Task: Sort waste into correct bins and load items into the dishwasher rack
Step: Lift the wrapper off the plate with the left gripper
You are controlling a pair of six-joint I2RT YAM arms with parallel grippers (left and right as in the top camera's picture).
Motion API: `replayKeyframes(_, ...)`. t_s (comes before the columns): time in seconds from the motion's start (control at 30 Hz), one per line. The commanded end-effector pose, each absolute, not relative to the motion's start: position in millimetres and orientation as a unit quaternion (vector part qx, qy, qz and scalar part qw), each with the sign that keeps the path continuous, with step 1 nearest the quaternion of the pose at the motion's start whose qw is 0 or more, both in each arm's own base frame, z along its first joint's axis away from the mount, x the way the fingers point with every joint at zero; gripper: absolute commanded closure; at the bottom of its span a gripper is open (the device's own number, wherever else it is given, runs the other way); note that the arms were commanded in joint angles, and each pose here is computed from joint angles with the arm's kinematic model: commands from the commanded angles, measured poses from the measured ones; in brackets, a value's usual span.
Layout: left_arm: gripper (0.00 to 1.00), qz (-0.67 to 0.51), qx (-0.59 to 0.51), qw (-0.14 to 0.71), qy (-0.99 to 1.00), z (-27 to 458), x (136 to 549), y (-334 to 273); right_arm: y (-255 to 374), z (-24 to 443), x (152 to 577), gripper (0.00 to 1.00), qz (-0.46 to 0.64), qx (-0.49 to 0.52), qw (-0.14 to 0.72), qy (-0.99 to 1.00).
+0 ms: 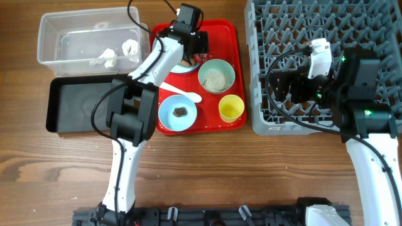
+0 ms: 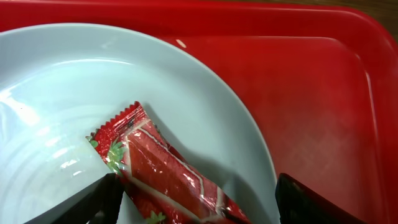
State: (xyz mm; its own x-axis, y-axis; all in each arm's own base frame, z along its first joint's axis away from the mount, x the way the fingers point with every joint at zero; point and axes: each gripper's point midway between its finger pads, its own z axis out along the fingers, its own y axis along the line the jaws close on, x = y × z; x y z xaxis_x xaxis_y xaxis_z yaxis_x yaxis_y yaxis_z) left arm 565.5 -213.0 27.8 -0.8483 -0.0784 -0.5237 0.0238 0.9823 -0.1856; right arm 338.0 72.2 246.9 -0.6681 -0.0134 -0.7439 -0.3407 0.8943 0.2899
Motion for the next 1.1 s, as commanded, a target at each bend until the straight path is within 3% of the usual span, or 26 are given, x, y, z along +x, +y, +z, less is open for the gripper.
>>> replayKeyframes(0.0, 0.21, -0.074, -0.035, 0.258, 0.963, -3, 564, -203, 76, 255, 340, 0.01, 0.216, -0.102, 0.4, 0.885)
replayKeyframes(0.07, 0.23, -0.071, -0.034, 0.252, 0.964, -10, 563, -202, 76, 255, 340, 0.01, 0.216, -0.103, 0.4, 0.885)
replayKeyframes(0.17, 0.34, -0.069, -0.034, 0.247, 0.966, -16, 561, -202, 76, 255, 340, 0.01, 0.216, -0.103, 0.4, 0.885)
replayKeyframes(0.2, 0.41, -0.069, -0.034, 0.246, 0.966, -18, 561, -201, 76, 255, 340, 0.01, 0.216, -0.103, 0.4, 0.885)
replayKeyframes(0.27, 0.73, -0.068, -0.034, 0.246, 0.966, -19, 561, -201, 76, 255, 340, 0.01, 0.216, -0.103, 0.4, 0.885)
replayKeyframes(0.3, 0.83, -0.069, -0.034, 0.245, 0.966, -19, 561, -201, 76, 255, 340, 0.01, 0.216, -0.103, 0.4, 0.885)
replayKeyframes(0.37, 0.96, -0.069, -0.034, 0.245, 0.966, -19, 561, -201, 76, 255, 340, 0.01, 0.216, -0.103, 0.4, 0.885)
replayKeyframes(0.63, 0.96, -0.074, -0.041, 0.265, 0.96, 7, 570, -194, 76, 255, 340, 0.01, 0.216, -0.103, 0.4, 0.885)
replayKeyframes(0.83, 0.96, -0.097, -0.072, 0.346, 0.93, 115, 590, -163, 76, 255, 340, 0.01, 0.216, -0.103, 0.4, 0.885)
replayKeyframes(0.93, 0.96, -0.092, -0.12, 0.379, 0.913, 178, 584, -125, 76, 255, 340, 0.01, 0.216, -0.103, 0.4, 0.885)
replayKeyframes(1.07, 0.96, -0.053, -0.208, 0.392, 0.895, 217, 569, -56, 76, 255, 340, 0.01, 0.216, -0.103, 0.4, 0.885)
